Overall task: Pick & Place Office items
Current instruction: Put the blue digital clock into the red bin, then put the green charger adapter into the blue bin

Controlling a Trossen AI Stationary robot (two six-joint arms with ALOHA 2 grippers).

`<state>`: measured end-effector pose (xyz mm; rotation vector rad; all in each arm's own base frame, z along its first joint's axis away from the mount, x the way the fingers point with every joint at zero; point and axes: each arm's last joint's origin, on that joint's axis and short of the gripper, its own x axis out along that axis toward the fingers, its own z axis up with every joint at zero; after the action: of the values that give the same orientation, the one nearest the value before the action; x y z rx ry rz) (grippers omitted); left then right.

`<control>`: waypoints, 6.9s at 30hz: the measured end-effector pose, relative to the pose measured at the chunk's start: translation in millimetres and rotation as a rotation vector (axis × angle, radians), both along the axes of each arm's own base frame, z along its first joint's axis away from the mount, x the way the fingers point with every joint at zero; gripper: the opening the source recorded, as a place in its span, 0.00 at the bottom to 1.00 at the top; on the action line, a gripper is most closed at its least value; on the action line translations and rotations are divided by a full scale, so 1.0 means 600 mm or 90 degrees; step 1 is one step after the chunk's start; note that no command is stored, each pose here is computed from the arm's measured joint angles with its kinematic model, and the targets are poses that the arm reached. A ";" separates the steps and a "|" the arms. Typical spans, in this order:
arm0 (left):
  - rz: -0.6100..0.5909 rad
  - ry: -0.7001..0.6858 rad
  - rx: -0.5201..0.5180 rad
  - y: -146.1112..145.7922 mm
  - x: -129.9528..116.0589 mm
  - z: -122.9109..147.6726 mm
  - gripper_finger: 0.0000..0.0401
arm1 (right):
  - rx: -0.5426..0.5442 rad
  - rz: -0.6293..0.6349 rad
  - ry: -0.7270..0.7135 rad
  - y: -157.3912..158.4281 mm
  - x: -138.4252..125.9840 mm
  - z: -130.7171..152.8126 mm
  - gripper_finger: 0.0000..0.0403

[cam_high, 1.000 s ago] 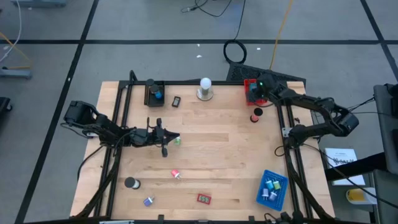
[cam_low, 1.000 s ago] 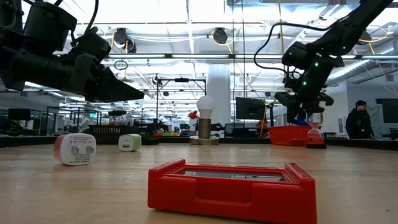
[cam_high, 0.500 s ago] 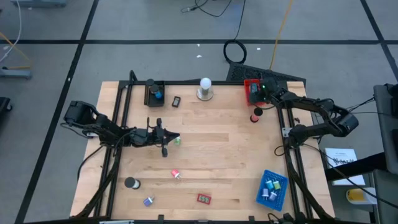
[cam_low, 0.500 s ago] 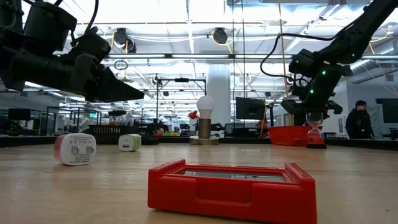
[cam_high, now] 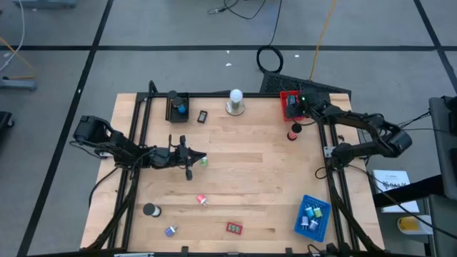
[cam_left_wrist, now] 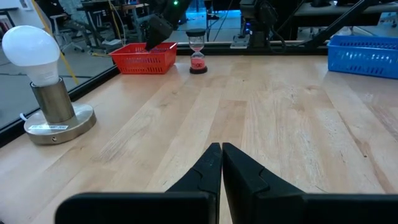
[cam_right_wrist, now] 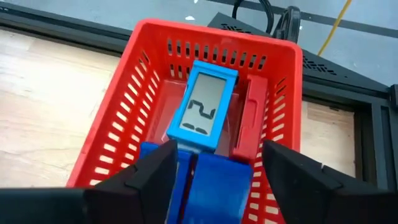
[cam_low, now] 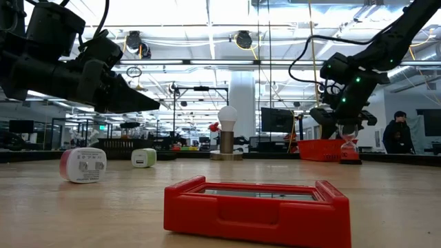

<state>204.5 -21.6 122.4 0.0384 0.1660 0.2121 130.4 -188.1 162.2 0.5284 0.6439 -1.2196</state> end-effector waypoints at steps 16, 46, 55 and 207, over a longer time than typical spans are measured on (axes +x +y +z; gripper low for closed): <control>0.004 -0.014 -0.028 -0.001 0.006 0.005 0.05 | -0.167 0.108 -0.105 0.088 -0.004 0.116 0.08; -0.101 0.020 -0.063 -0.035 0.044 0.020 0.05 | -0.408 0.743 -0.274 0.408 0.163 0.091 0.01; -0.129 0.022 -0.037 -0.056 0.039 0.020 0.05 | -0.416 0.815 -0.334 0.445 0.184 0.068 0.01; -0.053 0.160 -0.050 -0.112 0.107 0.015 0.03 | -0.242 0.704 -0.288 0.438 0.161 0.054 0.01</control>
<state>268.9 -88.6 131.3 -0.0058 0.4222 0.1162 226.9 74.7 194.6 0.0588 0.2150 -0.1372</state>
